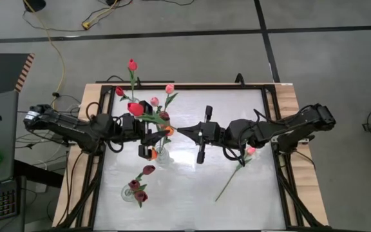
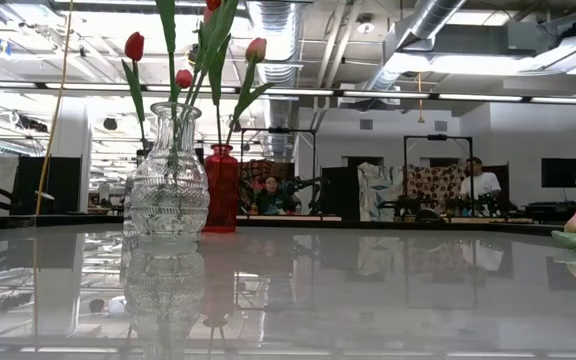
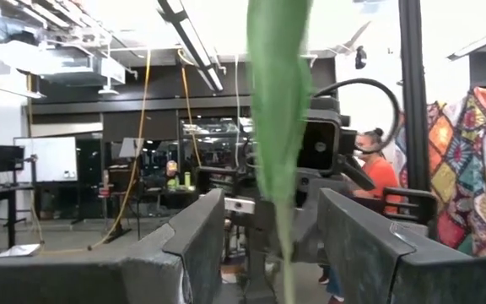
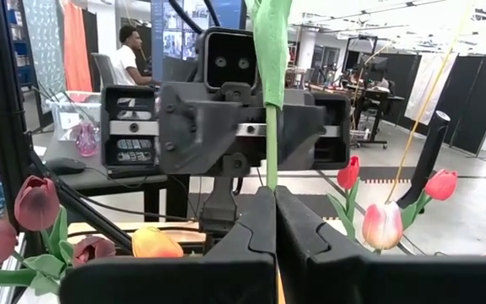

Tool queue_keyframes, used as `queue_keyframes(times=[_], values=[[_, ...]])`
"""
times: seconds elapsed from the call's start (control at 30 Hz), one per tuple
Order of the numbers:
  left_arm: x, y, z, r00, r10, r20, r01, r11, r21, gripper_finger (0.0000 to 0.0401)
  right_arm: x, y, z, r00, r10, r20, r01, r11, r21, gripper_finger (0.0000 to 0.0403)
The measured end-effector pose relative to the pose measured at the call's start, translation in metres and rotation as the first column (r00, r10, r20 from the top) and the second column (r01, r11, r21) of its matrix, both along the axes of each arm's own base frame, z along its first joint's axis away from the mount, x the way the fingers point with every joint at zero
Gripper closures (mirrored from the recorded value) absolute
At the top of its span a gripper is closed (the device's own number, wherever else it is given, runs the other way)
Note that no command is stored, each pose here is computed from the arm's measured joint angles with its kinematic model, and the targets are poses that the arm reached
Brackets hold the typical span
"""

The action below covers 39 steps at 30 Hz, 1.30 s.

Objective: Sort flowers into vase by color
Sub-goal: Put the red tulip into the top transparent vase

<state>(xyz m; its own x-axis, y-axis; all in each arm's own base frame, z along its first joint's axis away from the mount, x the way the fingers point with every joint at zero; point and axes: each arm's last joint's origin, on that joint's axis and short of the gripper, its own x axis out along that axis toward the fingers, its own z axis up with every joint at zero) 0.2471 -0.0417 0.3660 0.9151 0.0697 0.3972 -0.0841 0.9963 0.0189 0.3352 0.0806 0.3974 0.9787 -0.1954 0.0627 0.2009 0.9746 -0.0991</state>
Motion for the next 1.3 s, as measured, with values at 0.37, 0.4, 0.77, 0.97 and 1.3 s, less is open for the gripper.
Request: queue_keyframes(times=[0.37, 0.4, 0.77, 0.97, 1.3], values=[[0.001, 0.007, 0.000, 1.000, 0.020, 0.003, -0.020, 1.000, 0.002, 0.0262, 0.000, 0.000, 0.000, 1.000, 0.000, -0.004, 0.000, 1.000, -0.001, 0.0382], [0.001, 0.007, 0.000, 1.000, 0.022, 0.002, -0.022, 1.000, 0.008, 0.0273, 0.000, 0.000, 0.000, 1.000, 0.000, -0.004, 0.000, 1.000, -0.001, 0.0382], [0.001, 0.006, 0.000, 1.000, 0.009, 0.002, -0.009, 0.999, 0.033, 0.0388, 0.000, -0.001, 0.000, 1.000, -0.001, -0.004, 0.001, 1.000, 0.001, 0.0365], [0.001, 0.006, 0.000, 1.000, 0.006, 0.001, -0.006, 0.999, 0.034, 0.0396, 0.000, -0.001, -0.001, 1.000, 0.000, -0.004, 0.000, 1.000, 0.027, 0.0352], [-0.010, 0.009, 0.004, 0.999, 0.033, -0.042, -0.031, 0.998, 0.046, 0.0399, -0.007, -0.003, 0.000, 0.994, -0.102, -0.043, 0.102, 0.995, 0.014, 0.0290]])
